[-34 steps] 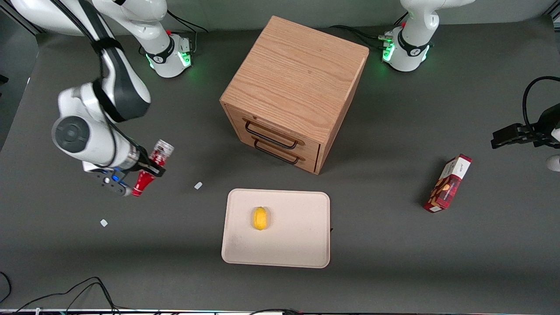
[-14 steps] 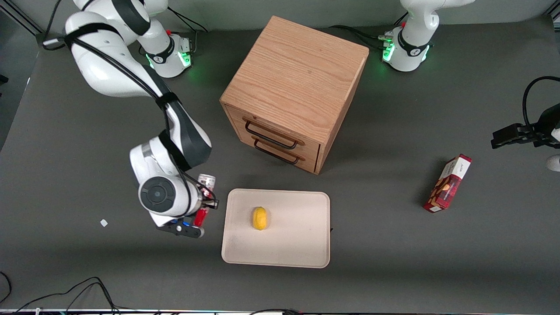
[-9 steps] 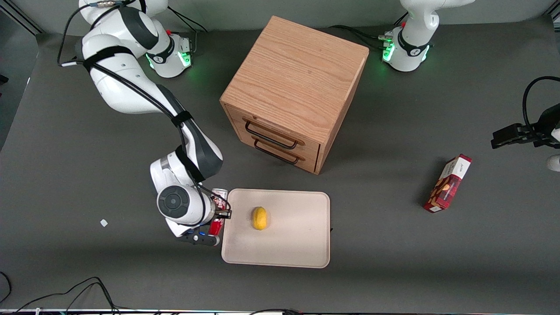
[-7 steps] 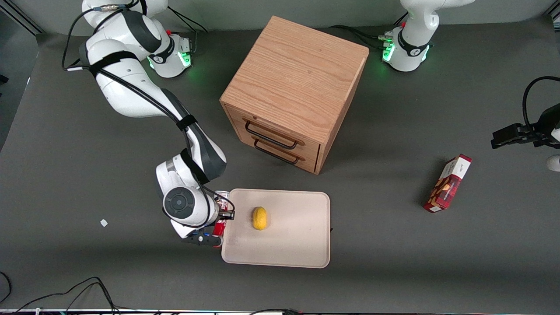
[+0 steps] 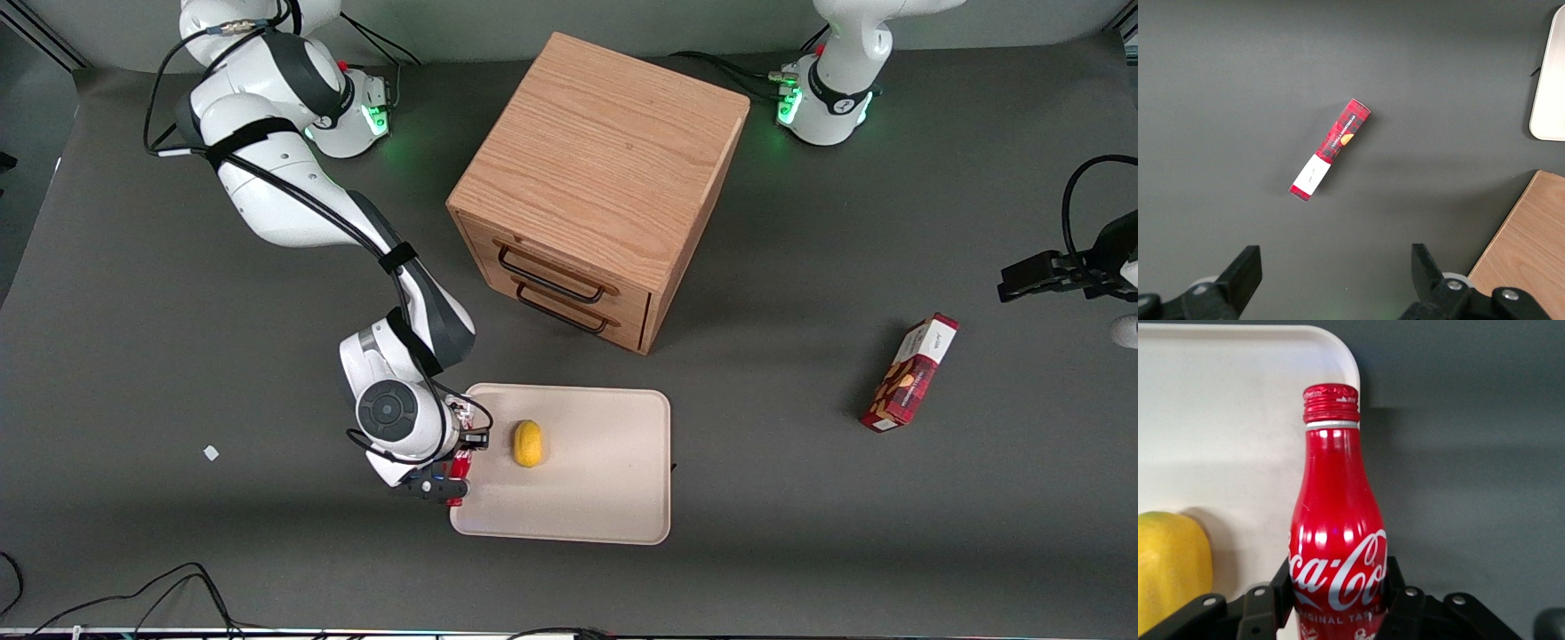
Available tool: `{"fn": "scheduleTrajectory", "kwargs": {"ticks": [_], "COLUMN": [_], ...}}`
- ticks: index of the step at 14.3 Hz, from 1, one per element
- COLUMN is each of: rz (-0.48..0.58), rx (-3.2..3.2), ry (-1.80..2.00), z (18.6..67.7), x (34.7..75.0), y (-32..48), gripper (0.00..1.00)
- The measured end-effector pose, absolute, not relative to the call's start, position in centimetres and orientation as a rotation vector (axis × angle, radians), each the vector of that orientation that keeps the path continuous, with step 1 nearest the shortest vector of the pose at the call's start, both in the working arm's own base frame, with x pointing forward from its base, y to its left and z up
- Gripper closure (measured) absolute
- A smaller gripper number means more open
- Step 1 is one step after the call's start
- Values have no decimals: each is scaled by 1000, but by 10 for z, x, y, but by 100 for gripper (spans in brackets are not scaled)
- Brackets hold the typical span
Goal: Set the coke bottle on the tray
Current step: 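Lower the bottle onto the tray and open the right gripper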
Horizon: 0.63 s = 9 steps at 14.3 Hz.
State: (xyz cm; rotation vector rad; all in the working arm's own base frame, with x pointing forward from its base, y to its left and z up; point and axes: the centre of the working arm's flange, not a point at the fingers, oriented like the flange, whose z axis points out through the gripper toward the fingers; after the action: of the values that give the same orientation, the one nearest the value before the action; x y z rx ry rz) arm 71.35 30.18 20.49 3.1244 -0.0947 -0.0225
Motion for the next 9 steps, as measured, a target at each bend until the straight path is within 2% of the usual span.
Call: {"fn": "scheduleTrajectory", "kwargs": {"ticks": [7,9], "rz": [-9,9], "rx": [3132,3139], "ry": [-83,-83], "z": [197,197], "x": [714,716], "y": [303,303], "gripper": [44,32]}}
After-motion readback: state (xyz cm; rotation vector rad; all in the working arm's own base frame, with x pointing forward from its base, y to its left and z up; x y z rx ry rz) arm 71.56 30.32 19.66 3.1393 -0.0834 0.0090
